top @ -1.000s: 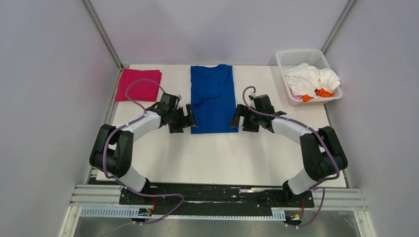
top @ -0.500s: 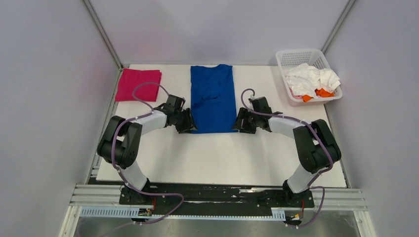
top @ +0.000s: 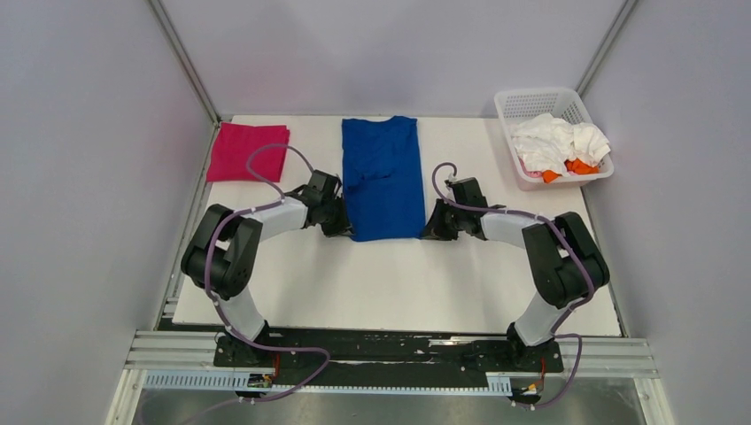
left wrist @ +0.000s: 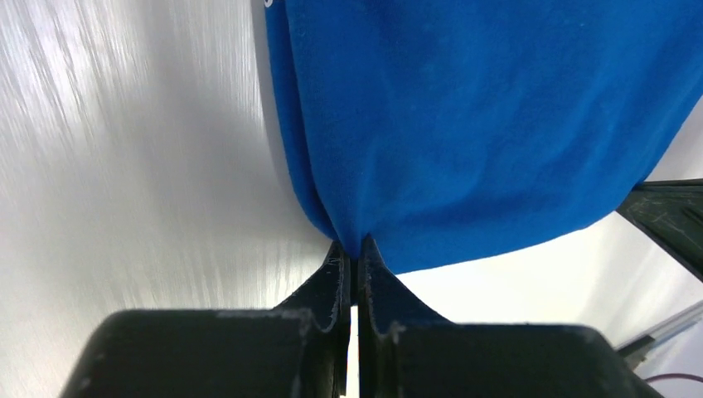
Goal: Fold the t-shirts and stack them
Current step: Fold the long partially folded tshirt into a neat square
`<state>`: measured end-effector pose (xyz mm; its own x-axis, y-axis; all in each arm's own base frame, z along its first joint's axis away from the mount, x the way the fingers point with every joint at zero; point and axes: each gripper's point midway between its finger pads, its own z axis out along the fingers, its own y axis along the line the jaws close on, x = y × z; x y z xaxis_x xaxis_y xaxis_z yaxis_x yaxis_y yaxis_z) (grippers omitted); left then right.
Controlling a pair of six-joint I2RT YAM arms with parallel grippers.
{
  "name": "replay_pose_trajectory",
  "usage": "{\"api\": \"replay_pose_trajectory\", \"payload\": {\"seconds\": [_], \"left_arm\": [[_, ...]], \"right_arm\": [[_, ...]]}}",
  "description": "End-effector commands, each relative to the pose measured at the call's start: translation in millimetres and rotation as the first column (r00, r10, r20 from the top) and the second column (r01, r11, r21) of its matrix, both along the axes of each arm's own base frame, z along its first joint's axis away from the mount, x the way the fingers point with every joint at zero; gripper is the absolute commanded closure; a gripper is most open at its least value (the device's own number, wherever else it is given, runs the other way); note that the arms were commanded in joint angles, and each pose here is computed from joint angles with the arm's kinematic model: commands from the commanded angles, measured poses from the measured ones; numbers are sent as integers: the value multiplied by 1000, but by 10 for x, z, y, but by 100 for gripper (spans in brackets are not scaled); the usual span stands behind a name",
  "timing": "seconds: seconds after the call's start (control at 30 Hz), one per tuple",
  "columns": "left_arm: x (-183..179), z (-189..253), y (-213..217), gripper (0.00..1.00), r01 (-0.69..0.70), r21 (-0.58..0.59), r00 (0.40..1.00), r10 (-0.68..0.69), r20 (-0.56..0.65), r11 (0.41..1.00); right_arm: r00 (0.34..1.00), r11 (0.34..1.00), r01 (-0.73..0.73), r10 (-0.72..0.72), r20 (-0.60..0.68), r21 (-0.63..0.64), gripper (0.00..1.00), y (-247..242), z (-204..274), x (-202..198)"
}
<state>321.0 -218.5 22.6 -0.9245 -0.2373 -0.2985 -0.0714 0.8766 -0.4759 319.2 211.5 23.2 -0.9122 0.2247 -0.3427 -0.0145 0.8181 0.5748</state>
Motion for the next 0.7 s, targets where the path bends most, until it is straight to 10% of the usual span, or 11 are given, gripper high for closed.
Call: {"api": "replay_pose_trajectory", "payload": {"seconds": [0.0, 0.37, 0.67], "left_arm": [[-445, -122, 169, 100, 36, 125, 997, -28, -66, 991], [-1489, 772, 96, 100, 160, 94, 987, -160, -13, 983], [-1378, 1617, -33, 100, 178, -3, 957, -173, 234, 984]], "right_arm": [[997, 994, -79, 78, 15, 72, 100, 80, 101, -295], [945, 911, -325, 305, 115, 254, 100, 162, 1016, -1561], [871, 925, -317, 195, 452, 212, 100, 48, 1940, -1358]]}}
